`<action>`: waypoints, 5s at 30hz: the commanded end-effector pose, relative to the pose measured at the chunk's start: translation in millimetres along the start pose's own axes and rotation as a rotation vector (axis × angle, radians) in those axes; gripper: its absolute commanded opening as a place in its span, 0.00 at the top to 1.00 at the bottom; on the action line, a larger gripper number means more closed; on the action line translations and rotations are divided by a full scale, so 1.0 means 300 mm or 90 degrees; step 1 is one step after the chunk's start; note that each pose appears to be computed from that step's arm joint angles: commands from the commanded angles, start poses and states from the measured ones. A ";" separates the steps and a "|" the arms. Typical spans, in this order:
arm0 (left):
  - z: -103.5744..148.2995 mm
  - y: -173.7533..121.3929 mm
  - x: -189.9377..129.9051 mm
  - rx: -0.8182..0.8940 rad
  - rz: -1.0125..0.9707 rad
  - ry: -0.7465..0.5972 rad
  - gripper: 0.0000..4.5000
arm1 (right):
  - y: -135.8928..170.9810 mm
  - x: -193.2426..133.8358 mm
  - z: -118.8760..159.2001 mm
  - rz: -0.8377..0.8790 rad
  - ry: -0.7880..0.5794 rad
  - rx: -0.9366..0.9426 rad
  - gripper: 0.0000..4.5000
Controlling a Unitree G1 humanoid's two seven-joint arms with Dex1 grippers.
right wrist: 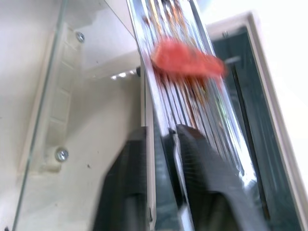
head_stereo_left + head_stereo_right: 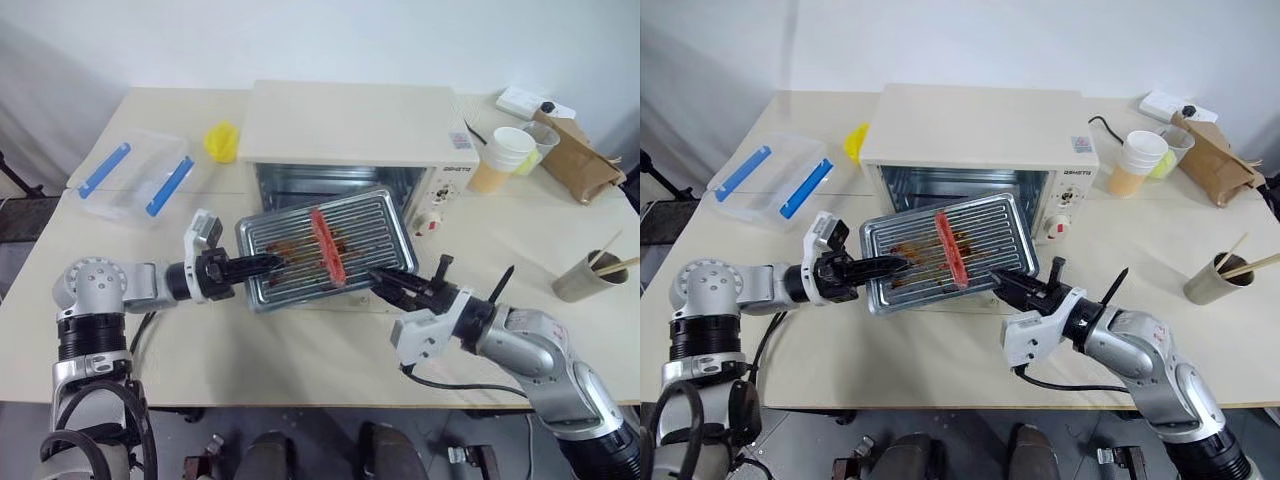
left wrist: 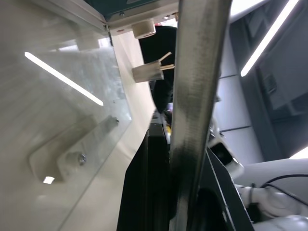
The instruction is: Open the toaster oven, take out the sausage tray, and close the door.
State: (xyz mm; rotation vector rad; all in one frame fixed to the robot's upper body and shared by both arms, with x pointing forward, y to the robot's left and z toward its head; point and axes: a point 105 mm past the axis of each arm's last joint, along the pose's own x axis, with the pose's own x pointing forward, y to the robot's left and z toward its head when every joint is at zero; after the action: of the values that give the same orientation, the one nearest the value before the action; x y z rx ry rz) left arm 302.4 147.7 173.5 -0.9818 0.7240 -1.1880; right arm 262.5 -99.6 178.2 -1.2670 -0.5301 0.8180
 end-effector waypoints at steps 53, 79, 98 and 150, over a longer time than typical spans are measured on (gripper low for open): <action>-0.191 0.092 -0.554 -0.105 0.055 -0.703 1.00 | 0.077 -0.092 -0.224 0.092 -0.124 0.740 1.00; -0.282 0.085 -0.371 -0.173 0.044 -0.330 1.00 | -0.110 -0.243 -0.140 0.020 -0.126 0.586 0.42; -0.209 0.127 0.073 -0.089 0.040 0.096 1.00 | 0.048 -0.566 -0.089 -0.022 0.044 0.635 0.00; -0.087 0.090 -0.095 0.360 0.272 0.113 0.01 | 0.086 -0.503 -0.081 -0.006 0.007 0.653 0.00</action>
State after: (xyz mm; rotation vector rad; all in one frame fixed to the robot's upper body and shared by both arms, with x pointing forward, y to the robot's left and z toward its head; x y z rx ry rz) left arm 282.2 159.6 130.1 -0.2920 0.6981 -1.0094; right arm 183.1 -231.7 158.2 -0.3104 -0.0437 0.8781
